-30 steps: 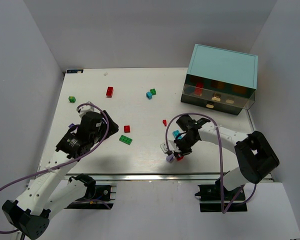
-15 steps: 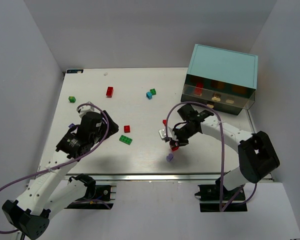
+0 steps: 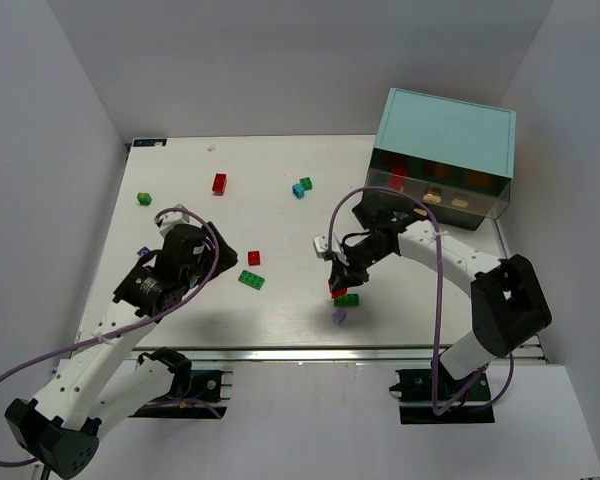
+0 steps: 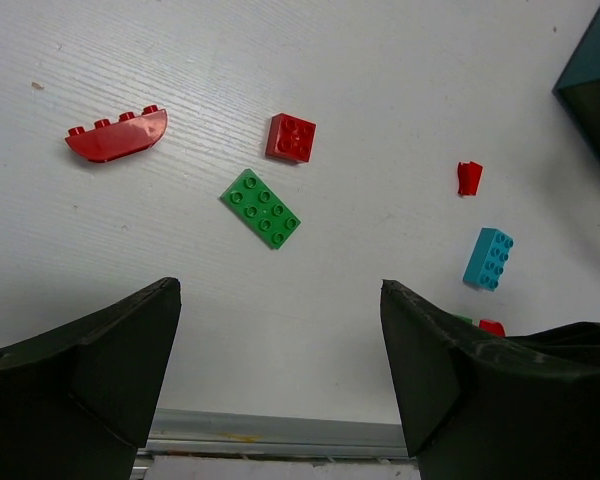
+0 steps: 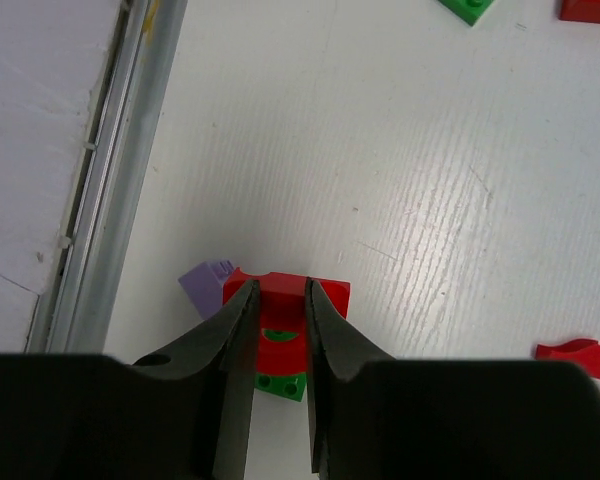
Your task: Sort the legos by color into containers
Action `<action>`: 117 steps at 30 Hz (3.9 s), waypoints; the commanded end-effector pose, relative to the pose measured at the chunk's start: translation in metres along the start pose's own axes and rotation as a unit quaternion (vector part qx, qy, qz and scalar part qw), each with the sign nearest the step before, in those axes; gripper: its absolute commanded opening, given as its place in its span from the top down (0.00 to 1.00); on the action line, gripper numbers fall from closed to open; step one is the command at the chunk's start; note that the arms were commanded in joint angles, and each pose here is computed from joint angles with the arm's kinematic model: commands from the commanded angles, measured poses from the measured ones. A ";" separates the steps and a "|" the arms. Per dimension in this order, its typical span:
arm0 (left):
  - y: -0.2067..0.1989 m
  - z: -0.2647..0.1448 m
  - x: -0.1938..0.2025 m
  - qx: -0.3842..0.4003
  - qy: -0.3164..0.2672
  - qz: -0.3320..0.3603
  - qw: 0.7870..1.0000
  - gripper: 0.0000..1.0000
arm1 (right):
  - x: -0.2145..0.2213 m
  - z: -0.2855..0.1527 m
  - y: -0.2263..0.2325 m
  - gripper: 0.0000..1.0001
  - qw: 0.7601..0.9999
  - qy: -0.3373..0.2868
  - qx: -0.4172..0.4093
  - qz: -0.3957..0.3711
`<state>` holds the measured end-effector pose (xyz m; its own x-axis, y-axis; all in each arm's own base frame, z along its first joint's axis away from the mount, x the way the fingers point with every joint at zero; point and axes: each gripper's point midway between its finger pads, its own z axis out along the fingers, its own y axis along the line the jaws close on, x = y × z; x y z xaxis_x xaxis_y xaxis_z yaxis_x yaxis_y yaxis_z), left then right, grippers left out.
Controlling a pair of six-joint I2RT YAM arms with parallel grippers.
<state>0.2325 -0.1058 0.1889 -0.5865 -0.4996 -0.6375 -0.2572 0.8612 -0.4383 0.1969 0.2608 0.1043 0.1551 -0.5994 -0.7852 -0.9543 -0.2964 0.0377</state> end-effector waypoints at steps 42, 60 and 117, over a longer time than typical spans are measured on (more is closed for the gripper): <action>0.007 0.024 0.017 -0.013 0.018 0.024 0.999 0.07 | -0.029 -0.290 -0.203 0.79 0.872 -0.049 0.463 0.152; 0.028 0.057 0.013 -0.129 0.060 -0.017 0.990 0.21 | -0.070 -0.306 -0.184 0.68 0.877 -0.125 0.457 0.085; -0.210 0.124 -0.108 0.348 0.140 -0.056 0.925 1.00 | -0.088 -0.338 -0.146 1.00 0.749 -0.258 0.584 0.180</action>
<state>0.4407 -0.1887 0.2117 -0.7512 -0.5950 -0.2858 -0.1354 0.5627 -0.8155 0.3990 0.1173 0.3262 -0.0950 -0.1159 -0.9887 -0.6240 0.7808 -0.0315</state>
